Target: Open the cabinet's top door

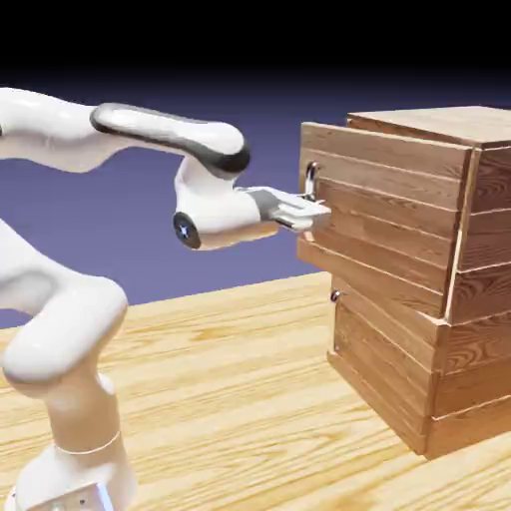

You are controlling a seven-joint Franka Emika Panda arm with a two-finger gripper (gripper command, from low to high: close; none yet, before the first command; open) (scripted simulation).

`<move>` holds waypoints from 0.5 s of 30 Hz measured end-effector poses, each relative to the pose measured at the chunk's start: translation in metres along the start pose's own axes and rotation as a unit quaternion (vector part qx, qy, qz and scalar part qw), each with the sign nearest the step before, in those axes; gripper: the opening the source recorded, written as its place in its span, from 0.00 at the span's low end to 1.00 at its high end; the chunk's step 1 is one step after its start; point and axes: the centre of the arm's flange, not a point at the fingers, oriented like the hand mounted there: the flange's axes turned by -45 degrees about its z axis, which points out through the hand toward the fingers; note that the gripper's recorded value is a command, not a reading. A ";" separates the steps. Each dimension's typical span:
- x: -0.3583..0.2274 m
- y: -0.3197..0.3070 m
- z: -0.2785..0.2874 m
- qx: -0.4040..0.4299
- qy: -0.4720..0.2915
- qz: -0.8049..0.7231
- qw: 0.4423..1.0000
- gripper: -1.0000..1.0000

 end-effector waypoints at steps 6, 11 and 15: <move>0.000 -0.012 -0.022 -0.039 -0.001 0.001 0.999 0.00; 0.000 -0.030 -0.048 -0.088 -0.001 0.000 0.996 0.00; 0.001 -0.045 -0.067 -0.125 -0.001 0.000 0.992 0.00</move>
